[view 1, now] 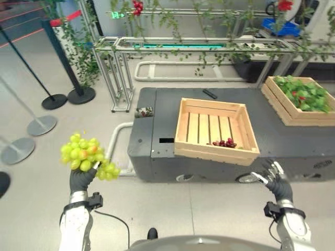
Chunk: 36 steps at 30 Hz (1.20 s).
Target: Pick up the fruits from the basket on one side to the basket on the other side
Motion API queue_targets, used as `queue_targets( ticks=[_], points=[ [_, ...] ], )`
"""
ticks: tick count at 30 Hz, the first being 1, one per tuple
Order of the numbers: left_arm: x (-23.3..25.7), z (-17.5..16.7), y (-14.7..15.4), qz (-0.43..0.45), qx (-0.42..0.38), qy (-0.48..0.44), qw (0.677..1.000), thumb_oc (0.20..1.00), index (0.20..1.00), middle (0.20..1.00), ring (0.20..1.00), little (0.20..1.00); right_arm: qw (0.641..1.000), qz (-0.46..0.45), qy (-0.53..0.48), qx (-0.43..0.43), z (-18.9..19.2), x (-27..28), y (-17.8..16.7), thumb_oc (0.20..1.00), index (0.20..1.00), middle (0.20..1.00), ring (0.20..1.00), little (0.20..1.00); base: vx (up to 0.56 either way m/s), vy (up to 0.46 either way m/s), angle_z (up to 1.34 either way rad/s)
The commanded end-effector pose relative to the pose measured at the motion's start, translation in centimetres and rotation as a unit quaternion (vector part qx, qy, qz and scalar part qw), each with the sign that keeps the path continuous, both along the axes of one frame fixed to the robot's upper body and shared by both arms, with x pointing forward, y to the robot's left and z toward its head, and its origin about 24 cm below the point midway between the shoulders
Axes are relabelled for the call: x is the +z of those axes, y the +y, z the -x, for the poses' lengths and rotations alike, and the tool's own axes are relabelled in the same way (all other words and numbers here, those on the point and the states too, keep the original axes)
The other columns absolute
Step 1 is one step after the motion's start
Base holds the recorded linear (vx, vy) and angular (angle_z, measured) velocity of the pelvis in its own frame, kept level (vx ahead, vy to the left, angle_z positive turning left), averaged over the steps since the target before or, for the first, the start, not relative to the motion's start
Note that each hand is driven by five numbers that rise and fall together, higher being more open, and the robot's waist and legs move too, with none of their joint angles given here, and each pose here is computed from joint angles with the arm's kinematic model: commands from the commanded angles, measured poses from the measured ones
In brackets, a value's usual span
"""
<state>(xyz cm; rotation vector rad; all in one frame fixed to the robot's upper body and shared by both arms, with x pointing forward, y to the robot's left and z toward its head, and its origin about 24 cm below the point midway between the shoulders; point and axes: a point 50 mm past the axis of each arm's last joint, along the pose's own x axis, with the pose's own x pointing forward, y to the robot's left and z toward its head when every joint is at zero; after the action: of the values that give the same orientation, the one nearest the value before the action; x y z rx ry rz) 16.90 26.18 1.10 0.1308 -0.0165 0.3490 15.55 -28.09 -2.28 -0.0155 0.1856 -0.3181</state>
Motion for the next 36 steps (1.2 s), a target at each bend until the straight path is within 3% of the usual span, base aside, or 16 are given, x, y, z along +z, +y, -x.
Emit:
queue_targets(
  ticks=[1,11,19,28,36],
  points=[
    [4.6,-2.6,0.7,-0.041,-0.015,-0.111,0.993,0.2,0.2,0.2,0.2,0.2,0.992,0.028,-0.124,-0.014,-2.9,4.4,-0.9,1.0,1.0,1.0,1.0,1.0,-0.11,0.063,1.48],
    [7.1,-3.6,0.2,-0.079,-0.045,-0.156,0.984,0.2,0.2,0.2,0.2,0.2,0.992,0.019,-0.121,-0.024,-3.6,3.8,0.3,1.0,1.0,1.0,1.0,1.0,0.05,0.223,1.37],
    [8.5,-4.2,-0.1,-0.093,-0.039,-0.19,0.977,0.2,0.2,0.2,0.2,0.2,0.988,-0.014,-0.148,0.034,-5.6,4.3,3.6,1.0,1.0,1.0,1.0,1.0,0.18,0.294,0.8],
    [8.0,-4.9,-1.3,-0.095,-0.087,-0.173,0.976,0.2,0.2,0.2,0.2,0.2,0.982,-0.019,-0.168,0.079,-5.9,5.3,4.2,1.0,1.0,1.0,1.0,1.0,0.24,-0.139,1.53],
    [7.2,-5.6,-3.2,-0.042,-0.119,-0.176,0.976,0.2,0.2,0.2,0.2,0.2,0.982,-0.033,-0.159,0.099,-5.6,4.7,4.4,1.0,1.0,1.0,1.0,1.0,0.07,-0.261,1.92]
  ],
)
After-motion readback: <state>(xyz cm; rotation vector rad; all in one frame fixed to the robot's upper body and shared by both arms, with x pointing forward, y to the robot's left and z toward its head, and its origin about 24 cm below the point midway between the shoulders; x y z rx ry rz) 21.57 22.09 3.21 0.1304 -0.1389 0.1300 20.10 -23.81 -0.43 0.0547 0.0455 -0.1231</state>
